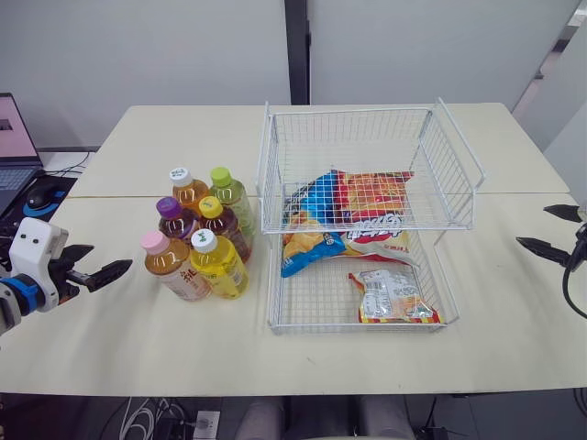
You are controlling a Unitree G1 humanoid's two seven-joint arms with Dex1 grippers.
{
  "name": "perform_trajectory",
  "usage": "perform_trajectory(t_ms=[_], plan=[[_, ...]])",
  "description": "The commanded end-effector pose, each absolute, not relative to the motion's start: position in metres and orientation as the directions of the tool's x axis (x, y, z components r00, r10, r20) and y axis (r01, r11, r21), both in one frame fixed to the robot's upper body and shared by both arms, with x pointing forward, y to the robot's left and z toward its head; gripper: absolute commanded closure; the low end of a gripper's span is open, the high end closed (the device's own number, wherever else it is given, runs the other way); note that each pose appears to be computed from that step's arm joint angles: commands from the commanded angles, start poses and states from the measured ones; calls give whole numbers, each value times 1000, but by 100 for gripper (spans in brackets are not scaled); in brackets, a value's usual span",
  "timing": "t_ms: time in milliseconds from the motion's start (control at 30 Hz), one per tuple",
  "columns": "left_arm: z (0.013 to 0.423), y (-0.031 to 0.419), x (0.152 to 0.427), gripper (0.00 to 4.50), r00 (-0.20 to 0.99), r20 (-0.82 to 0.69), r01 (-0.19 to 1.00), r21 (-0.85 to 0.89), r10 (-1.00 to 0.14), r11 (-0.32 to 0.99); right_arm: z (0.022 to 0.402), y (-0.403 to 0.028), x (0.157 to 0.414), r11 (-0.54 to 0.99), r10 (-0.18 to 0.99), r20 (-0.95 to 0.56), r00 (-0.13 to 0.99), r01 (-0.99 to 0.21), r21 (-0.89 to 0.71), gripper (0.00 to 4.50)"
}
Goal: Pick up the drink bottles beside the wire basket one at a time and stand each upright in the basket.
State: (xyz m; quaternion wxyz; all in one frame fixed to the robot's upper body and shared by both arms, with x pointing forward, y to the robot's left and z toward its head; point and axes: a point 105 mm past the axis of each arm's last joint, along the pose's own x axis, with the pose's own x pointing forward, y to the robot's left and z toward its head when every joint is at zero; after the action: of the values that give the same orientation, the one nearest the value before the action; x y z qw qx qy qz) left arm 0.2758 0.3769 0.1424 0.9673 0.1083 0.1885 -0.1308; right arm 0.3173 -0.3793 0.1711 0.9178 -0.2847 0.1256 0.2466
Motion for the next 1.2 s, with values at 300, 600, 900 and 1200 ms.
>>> perform_trajectory(t_ms=[300, 600, 900, 1200], plan=[[164, 378, 268, 1, 898, -362, 326, 164, -251, 931, 179, -380, 319, 709, 365, -334, 869, -492, -506, 0], [172, 379, 263, 1, 918, -293, 323, 166, -266, 932, 183, -387, 318, 730, 331, -298, 895, -443, -521, 0], [175, 382, 257, 1, 916, -284, 322, 101, -283, 941, 186, -392, 314, 745, 330, -302, 894, -444, -498, 0], [184, 379, 257, 1, 923, -254, 325, 107, -290, 940, 216, -395, 299, 743, 334, -226, 915, -403, -535, 0]])
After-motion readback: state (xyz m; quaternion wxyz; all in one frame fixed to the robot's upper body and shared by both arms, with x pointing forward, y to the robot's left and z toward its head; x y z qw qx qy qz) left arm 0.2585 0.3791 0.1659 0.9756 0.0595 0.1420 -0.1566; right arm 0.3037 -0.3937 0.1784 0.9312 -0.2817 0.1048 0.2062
